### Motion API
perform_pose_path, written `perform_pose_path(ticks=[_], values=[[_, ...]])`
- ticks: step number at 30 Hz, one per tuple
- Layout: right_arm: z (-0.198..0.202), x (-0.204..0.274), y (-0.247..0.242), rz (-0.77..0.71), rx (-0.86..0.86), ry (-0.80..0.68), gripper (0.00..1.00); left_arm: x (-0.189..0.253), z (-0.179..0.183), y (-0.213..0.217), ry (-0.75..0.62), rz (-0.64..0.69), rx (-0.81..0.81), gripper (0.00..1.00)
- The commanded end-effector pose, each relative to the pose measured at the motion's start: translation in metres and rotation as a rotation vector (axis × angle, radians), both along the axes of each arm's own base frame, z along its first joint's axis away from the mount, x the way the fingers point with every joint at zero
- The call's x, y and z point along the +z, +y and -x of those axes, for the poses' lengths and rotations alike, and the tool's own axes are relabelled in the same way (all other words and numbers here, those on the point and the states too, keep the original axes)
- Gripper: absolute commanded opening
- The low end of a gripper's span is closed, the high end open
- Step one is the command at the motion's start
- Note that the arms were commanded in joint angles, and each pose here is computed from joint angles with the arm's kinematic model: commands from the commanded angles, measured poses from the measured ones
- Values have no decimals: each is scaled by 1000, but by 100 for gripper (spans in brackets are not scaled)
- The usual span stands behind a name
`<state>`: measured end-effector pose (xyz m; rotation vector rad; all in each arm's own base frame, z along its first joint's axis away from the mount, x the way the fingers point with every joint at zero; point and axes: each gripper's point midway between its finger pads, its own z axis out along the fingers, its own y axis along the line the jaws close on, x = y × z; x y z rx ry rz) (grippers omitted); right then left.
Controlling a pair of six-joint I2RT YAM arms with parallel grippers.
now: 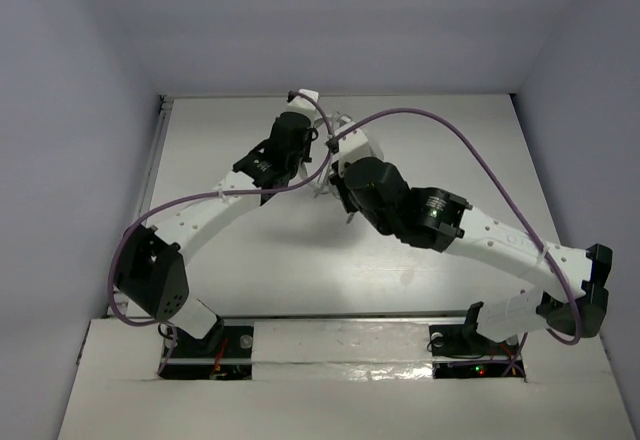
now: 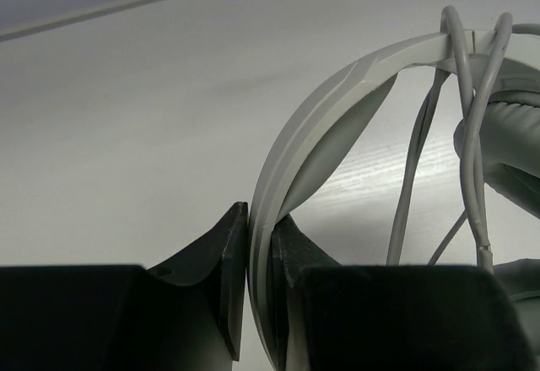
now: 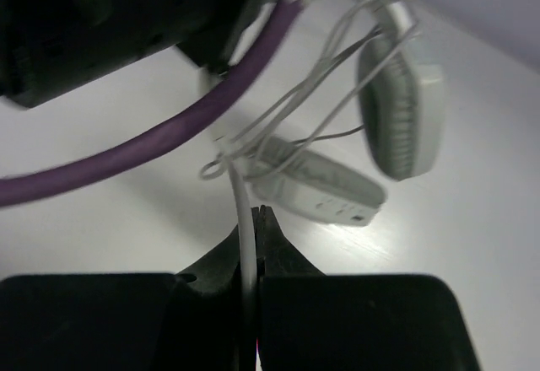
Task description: Wrap the headphones
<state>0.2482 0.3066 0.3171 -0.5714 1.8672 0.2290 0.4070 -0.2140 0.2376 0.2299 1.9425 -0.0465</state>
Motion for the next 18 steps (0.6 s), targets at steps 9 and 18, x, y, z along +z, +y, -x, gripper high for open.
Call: perform_pose_path(ticks=[9,18], values=[[-68,37,-74,94,-285,-207,0,18,43,-36,17,82,-238,0],[-94,34,-98,129,-379,-267,0,28,74,-37,16,115,-360,0]])
